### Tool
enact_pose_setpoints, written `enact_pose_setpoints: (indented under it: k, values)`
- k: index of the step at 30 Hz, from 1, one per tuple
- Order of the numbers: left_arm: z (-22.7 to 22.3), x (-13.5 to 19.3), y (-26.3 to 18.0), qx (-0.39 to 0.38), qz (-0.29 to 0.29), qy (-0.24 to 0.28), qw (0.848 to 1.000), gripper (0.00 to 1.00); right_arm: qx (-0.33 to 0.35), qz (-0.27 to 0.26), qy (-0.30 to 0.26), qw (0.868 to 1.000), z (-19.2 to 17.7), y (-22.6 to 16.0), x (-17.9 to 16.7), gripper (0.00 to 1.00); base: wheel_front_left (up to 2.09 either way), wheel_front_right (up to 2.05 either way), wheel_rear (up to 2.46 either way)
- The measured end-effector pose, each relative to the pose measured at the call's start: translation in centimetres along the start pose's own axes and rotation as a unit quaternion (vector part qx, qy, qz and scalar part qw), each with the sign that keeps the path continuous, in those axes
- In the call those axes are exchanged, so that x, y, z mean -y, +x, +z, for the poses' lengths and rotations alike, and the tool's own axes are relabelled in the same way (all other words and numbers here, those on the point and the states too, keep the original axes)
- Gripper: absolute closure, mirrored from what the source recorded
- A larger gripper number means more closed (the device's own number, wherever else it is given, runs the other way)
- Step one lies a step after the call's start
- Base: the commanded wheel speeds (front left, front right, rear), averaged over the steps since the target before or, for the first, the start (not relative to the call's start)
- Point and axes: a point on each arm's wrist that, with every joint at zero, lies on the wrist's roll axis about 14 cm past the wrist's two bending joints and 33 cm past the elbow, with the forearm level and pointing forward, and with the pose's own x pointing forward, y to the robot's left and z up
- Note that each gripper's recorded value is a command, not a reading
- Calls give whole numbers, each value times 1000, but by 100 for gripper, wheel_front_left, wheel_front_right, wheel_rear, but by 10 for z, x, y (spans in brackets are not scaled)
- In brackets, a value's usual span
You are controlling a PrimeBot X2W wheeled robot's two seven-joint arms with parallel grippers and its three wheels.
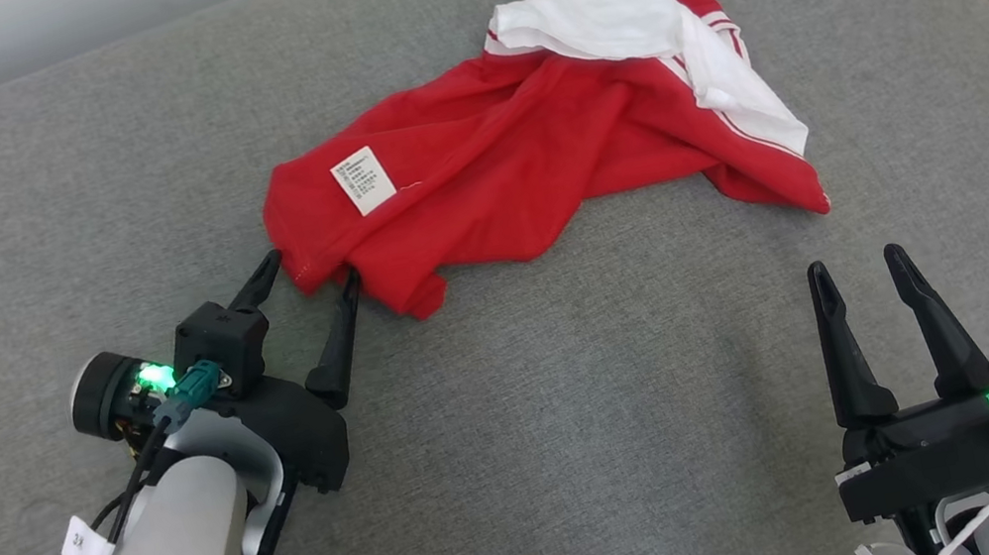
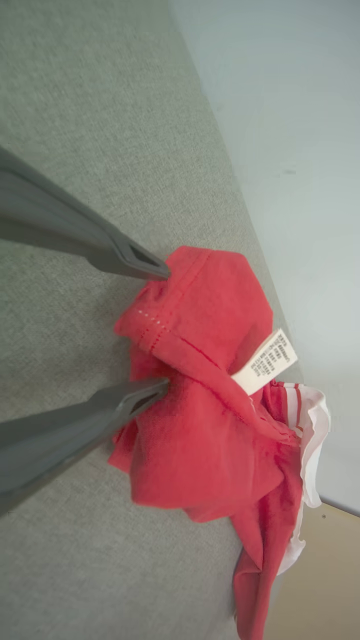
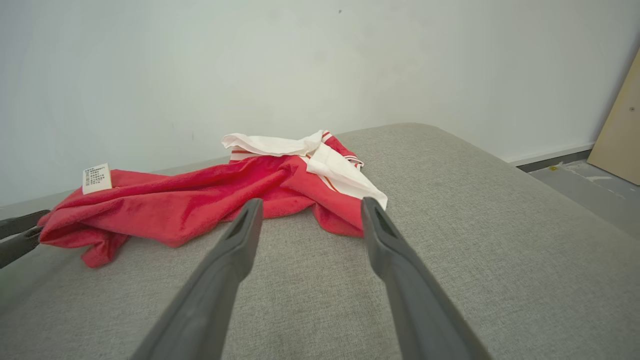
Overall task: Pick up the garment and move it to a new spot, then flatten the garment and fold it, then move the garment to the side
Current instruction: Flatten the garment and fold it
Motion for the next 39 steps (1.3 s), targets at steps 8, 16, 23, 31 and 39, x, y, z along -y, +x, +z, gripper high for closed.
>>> enact_pose_setpoints:
  k: [8, 16, 23, 31, 39]
  values:
    - [2, -6, 7, 1, 1, 2, 1000, 100, 3, -12, -1, 1000, 2, -1, 6, 0, 0, 0, 0]
    - [48, -21, -7, 62, 31, 23, 997, 100, 2, 2, 2, 1000, 1, -1, -2, 0, 0, 0, 0]
    - [84, -22, -53, 117, 61, 31, 991, 100, 3, 31, 7, 999, 2, -5, -19, 0, 0, 0, 0]
    - [73, -30, -137, 111, 128, 41, 985, 100, 4, 72, 14, 997, 2, -8, -44, 0, 0, 0, 0]
    - [36, -29, -211, 65, 204, -2, 977, 100, 11, 113, 18, 993, 6, -5, -71, 0, 0, 0, 0]
